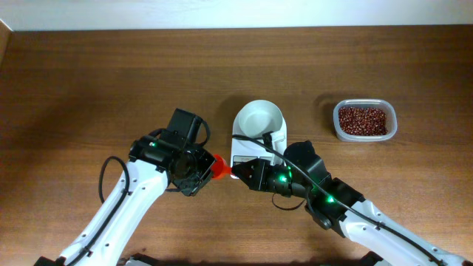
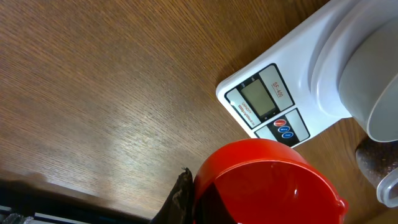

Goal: Scoop and weigh 50g on scale

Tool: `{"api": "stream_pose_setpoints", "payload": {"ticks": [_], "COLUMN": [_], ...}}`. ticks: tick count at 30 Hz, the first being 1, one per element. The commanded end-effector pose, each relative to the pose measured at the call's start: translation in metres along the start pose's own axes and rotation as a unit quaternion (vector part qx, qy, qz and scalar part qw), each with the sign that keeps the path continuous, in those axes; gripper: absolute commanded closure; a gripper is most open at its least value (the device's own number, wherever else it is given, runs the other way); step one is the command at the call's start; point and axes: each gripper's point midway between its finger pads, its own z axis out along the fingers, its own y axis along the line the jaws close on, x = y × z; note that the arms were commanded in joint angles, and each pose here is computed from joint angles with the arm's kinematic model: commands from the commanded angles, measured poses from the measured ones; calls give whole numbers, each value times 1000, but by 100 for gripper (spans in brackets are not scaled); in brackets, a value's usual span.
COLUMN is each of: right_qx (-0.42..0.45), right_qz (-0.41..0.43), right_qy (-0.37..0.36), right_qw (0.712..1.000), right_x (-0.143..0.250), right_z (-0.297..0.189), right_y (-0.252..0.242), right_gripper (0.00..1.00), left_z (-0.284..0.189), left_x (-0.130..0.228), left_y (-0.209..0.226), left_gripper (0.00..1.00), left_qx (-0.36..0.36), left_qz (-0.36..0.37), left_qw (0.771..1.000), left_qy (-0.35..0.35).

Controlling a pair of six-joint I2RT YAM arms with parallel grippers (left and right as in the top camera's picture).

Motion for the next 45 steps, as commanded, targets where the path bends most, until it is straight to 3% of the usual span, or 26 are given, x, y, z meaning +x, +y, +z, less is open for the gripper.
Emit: {"api": "stream_pose_setpoints", "payload": {"ticks": [1,3,9,12,17,21,26,29,35,42,43,45], "right_qx": [-16,-16,2,31,110,137,201,194,144,166,168,179], "right_qz": [-10,-10,-27,-41,-42,-77,-97,-116,-84,-81,-81,-80], "right_qy": [6,6,15,12,30,33,-70,-150,-218,-233,-235,-242], "right_qw": [1000,1000,1000,999,993,987,972,963,962,955,954,950], "right_x": [1,1,5,6,19,29,22,11,3,-1,-1,-3], "right_z": [0,0,1,0,-10,-43,-119,-156,-181,-185,-186,-188], "right_y": [10,10,1,-12,-47,-46,-49,-38,-19,-27,-27,-31], "right_gripper": [96,96,96,96,96,96,96,96,96,96,96,96], "left_z": [-2,-2,-2,-2,-2,-2,-2,-2,-2,-2,-2,-2], "left_x": [4,4,-3,-5,-8,-11,-11,-11,-11,-8,-6,-5], "left_y": [-2,-2,0,1,1,3,3,3,3,9,9,8], "left_gripper": [100,100,54,41,39,38,27,11,0,0,12,60], "left_qx": [5,5,0,-3,-6,-10,-10,-10,-10,-23,-21,-19], "left_qz": [20,25,26,25,25,25,25,25,25,22,22,22], "left_qw": [1000,1000,1000,999,999,999,999,999,999,999,999,999], "left_qy": [5,5,-14,-21,-27,-38,-38,-38,-37,-30,-26,-22]}}
